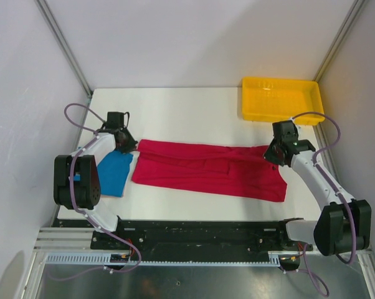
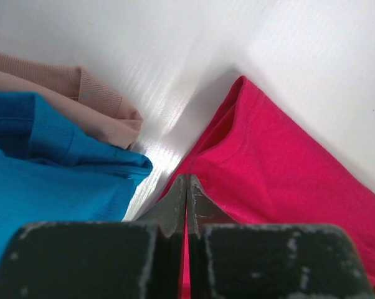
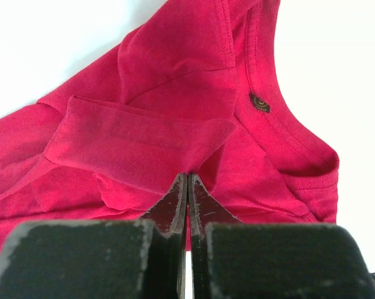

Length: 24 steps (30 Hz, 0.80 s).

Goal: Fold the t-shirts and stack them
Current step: Fold the other side of the tshirt into a rectangle

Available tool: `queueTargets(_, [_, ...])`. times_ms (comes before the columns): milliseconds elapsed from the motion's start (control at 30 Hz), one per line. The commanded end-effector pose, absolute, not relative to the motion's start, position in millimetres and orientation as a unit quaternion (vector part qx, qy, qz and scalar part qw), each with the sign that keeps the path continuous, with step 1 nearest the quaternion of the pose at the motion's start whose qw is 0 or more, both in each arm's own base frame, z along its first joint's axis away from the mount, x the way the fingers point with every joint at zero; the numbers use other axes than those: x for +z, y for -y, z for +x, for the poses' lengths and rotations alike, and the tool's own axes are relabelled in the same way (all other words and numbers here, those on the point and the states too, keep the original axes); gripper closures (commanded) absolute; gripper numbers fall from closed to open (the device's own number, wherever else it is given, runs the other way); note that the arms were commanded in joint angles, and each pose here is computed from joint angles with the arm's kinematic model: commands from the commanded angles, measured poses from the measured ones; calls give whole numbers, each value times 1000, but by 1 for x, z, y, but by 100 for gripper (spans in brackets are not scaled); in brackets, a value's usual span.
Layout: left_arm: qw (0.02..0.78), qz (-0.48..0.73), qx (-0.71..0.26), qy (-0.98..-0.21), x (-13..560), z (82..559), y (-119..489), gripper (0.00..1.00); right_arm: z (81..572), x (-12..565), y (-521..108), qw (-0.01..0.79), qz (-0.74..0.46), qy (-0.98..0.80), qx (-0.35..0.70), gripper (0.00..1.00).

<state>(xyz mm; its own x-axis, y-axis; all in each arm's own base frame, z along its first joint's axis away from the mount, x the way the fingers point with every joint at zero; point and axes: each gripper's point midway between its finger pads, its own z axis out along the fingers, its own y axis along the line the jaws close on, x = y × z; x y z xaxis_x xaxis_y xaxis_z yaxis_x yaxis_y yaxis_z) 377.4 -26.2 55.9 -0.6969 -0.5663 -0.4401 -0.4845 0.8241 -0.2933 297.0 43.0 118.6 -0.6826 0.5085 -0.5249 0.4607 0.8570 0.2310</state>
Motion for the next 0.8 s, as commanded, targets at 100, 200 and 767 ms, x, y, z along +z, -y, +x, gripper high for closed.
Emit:
queueTargets(100, [297,-293,-76,-906,79,383,19,100,285,130,-38,302,279,-910,42,100])
queueTargets(200, [295,-292,-74,-907,77,379,18,100,280,126,-39,297,280,-912,45,100])
queueTargets(767, [265,-279,-92,-918,60,364,19,65,276,121,-68,310,217,-916,131,58])
